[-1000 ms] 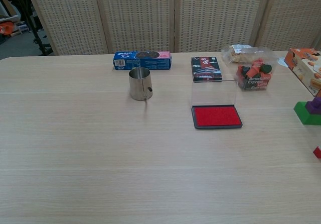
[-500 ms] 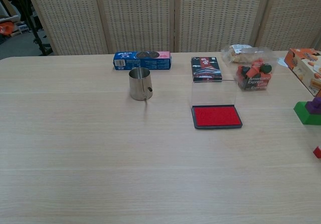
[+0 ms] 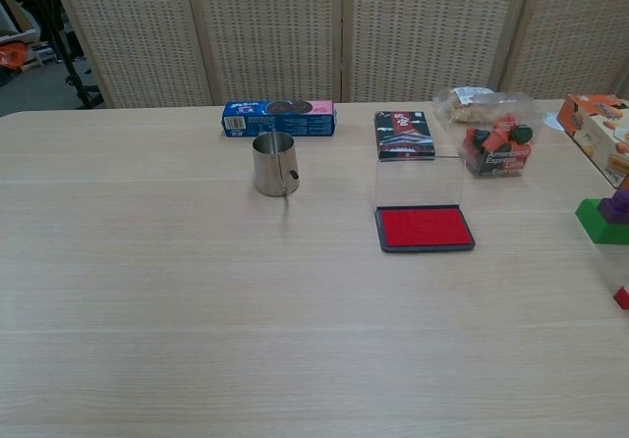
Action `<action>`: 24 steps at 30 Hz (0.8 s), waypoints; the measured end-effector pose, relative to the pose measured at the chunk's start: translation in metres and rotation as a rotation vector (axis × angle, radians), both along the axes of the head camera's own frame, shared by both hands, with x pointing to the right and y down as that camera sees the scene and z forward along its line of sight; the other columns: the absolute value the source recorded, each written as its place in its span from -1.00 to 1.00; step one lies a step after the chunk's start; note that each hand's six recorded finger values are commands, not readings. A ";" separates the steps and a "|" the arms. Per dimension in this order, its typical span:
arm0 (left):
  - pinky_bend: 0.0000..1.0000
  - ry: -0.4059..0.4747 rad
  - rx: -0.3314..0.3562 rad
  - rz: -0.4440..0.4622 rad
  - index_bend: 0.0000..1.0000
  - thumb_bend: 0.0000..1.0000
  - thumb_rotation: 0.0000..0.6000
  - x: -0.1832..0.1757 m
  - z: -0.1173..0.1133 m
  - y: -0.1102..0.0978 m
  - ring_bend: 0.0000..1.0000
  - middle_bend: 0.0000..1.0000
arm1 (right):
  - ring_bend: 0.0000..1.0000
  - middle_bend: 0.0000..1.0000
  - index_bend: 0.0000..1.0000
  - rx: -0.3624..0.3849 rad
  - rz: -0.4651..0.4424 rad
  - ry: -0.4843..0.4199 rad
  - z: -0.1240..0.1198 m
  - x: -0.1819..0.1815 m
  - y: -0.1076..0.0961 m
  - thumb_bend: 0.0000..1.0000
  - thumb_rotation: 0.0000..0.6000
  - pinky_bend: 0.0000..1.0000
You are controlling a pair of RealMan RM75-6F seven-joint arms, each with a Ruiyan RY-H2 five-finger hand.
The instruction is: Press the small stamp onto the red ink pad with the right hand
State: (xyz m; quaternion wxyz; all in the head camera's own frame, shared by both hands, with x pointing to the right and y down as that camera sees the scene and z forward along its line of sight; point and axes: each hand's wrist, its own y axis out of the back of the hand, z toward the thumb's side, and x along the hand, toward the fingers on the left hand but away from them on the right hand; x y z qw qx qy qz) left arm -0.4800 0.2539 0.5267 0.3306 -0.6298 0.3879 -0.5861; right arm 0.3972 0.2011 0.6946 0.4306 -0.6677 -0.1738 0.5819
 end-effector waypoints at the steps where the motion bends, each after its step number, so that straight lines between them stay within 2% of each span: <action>1: -1.00 0.000 0.000 0.000 -1.00 -1.00 1.00 0.000 0.000 0.000 -1.00 -1.00 | 1.00 1.00 -0.15 -0.001 0.000 0.000 0.000 0.000 0.000 -0.30 1.00 1.00; 24: -1.00 0.001 0.001 0.000 -1.00 -1.00 1.00 -0.001 0.000 0.000 -1.00 -1.00 | 1.00 1.00 0.01 -0.018 0.006 0.009 0.007 0.001 -0.001 -0.13 1.00 1.00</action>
